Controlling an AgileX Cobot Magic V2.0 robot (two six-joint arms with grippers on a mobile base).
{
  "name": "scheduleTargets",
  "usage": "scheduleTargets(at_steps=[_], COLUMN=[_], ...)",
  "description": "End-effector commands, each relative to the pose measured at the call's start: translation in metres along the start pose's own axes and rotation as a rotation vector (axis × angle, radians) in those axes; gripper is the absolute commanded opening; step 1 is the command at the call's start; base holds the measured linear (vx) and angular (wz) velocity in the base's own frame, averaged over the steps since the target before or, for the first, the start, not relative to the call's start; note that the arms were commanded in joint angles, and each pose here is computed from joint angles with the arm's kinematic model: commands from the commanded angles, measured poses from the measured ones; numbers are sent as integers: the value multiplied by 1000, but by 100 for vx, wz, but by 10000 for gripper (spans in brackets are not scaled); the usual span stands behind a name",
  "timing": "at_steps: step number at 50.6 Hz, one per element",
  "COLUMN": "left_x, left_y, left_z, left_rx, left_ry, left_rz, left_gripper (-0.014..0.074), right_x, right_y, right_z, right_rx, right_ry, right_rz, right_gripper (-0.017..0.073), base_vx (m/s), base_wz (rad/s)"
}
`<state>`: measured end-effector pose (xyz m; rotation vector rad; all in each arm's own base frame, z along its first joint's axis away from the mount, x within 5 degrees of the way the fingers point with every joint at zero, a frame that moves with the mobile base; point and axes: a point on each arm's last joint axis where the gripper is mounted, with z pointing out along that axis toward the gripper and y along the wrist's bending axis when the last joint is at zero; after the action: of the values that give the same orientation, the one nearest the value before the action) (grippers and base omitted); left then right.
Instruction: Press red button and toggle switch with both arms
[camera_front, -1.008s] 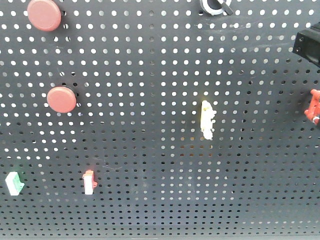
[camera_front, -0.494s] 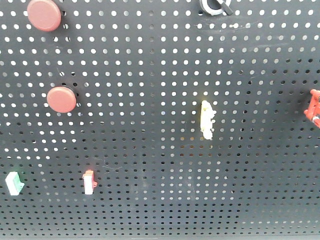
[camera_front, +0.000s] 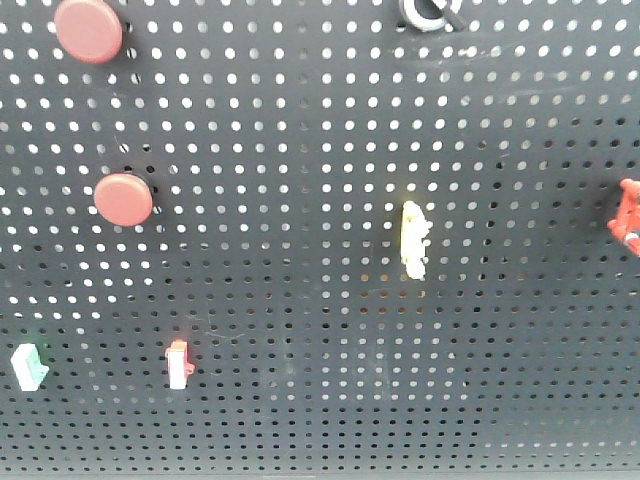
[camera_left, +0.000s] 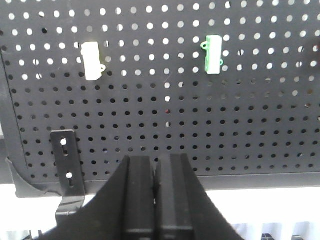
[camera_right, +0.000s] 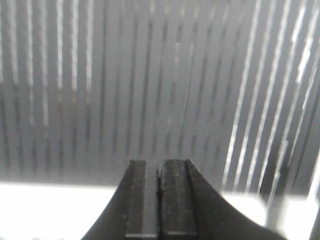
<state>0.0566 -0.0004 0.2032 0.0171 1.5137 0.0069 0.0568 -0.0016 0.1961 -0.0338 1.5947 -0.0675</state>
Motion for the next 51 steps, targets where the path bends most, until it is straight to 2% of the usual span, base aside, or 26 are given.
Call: scheduleTargets(at_steps=[1,10,51], left_x=[2,2,2], left_y=[0,0,0], left_z=[0,0,0], left_rx=[4,4,4], left_ry=[-57,-57,-57], left_rz=[-8,-8,-8], left_gripper=[1,1,1], right_x=[4,10,10], right_y=[0,0,0], right_z=[-1,-1,-1], right_rx=[4,8,8], right_ry=[-7,59,59], right_rz=[30,29,28], right_gripper=[-3,-3,-3], base_vx=[0,0,0], base_wz=[0,0,0])
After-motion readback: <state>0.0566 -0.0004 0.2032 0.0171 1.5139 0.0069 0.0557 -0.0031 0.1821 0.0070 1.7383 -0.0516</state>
